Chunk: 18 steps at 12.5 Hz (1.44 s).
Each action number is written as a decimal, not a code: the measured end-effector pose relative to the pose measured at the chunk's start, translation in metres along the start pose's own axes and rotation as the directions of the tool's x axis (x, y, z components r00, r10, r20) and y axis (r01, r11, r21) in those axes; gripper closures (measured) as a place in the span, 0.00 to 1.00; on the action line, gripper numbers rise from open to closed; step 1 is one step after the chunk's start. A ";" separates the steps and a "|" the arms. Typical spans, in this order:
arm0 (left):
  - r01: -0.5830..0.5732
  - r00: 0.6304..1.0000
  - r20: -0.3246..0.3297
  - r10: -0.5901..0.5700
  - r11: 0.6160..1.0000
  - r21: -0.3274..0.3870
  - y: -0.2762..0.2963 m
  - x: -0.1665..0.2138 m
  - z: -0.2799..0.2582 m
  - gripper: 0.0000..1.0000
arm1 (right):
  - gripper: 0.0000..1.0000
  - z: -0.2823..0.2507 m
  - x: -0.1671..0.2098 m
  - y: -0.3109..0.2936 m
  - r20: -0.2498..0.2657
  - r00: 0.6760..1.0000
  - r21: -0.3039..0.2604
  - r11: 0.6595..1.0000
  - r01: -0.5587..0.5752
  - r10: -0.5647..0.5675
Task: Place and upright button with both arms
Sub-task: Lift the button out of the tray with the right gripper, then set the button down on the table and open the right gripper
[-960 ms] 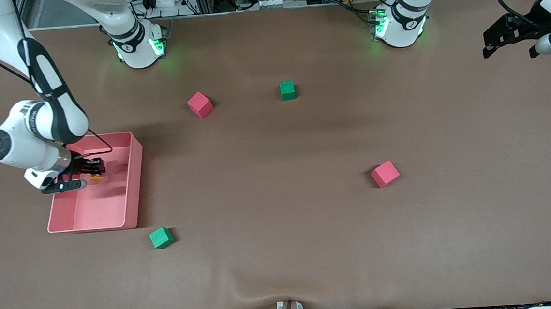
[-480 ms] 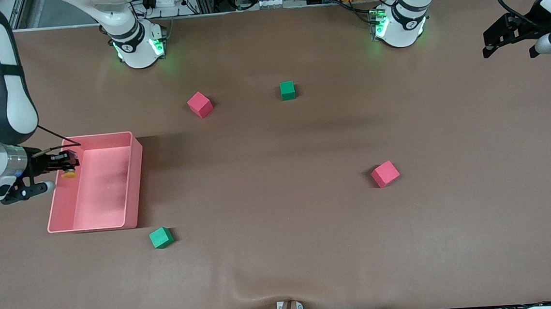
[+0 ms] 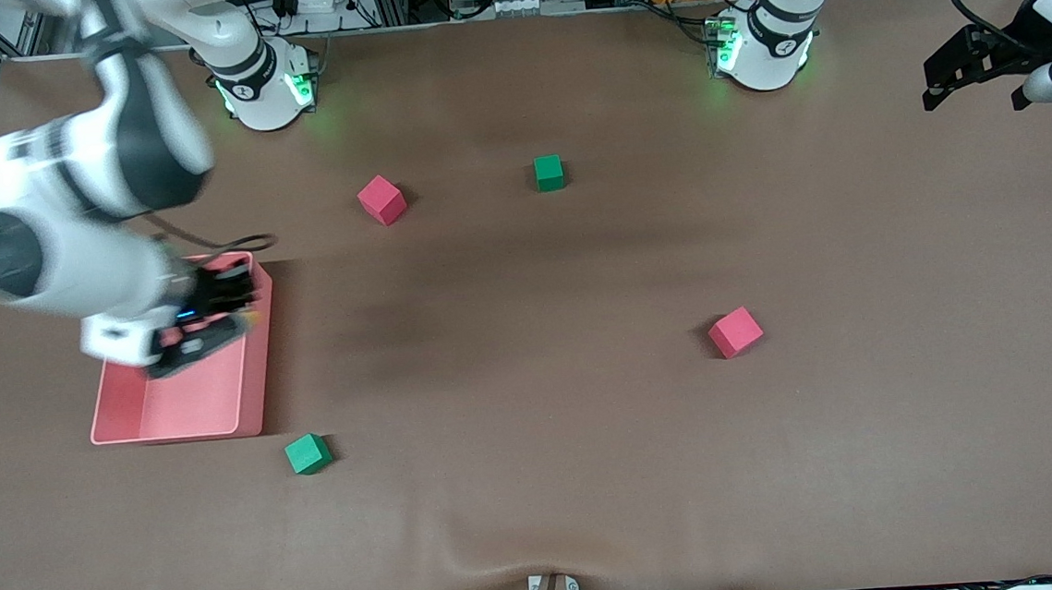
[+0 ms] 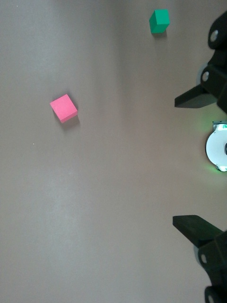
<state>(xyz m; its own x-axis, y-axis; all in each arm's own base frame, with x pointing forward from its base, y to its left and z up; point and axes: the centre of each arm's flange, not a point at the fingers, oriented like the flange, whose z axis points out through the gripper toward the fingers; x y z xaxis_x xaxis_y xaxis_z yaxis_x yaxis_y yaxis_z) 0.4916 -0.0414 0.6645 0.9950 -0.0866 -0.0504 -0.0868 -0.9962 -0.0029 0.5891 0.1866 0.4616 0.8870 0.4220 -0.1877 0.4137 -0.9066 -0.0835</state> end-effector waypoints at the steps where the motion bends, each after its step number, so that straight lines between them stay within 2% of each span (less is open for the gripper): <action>1: 0.001 1.000 0.000 -0.001 1.000 0.000 0.000 0.000 0.000 0.00 | 0.67 -0.001 0.008 -0.046 -0.007 1.000 -0.016 1.000 -0.012 0.012; 3: 0.002 1.000 0.000 -0.002 1.000 0.000 -0.001 0.000 0.000 0.00 | 0.67 0.005 0.021 -0.115 -0.027 0.998 -0.035 0.998 -0.054 0.053; 6: 0.002 1.000 0.000 -0.002 1.000 0.000 -0.001 0.000 0.000 0.00 | 0.67 0.016 0.040 -0.178 -0.099 0.987 -0.029 0.991 -0.133 0.129; 11: 0.003 1.000 0.000 -0.003 1.000 0.000 -0.002 0.000 0.000 0.00 | 0.67 0.030 0.053 -0.278 -0.197 0.940 0.073 0.960 -0.270 0.279; 15: 0.003 1.000 0.000 -0.003 1.000 0.000 -0.002 0.000 0.000 0.00 | 0.67 0.084 0.072 -0.351 -0.222 0.912 0.111 0.938 -0.327 0.344; 18: 0.003 1.000 0.000 -0.003 1.000 0.000 -0.002 0.000 0.000 0.00 | 0.67 0.135 0.087 -0.372 -0.239 0.906 0.116 0.937 -0.330 0.349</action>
<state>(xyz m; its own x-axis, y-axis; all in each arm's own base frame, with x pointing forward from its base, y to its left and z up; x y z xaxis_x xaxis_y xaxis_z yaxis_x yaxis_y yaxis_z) 0.4916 -0.0399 0.6648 0.9952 -0.0836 -0.0507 -0.0838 -0.9965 -0.0027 0.4848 0.5605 0.3441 0.9972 0.0667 0.0348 0.0707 -0.9891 -0.1295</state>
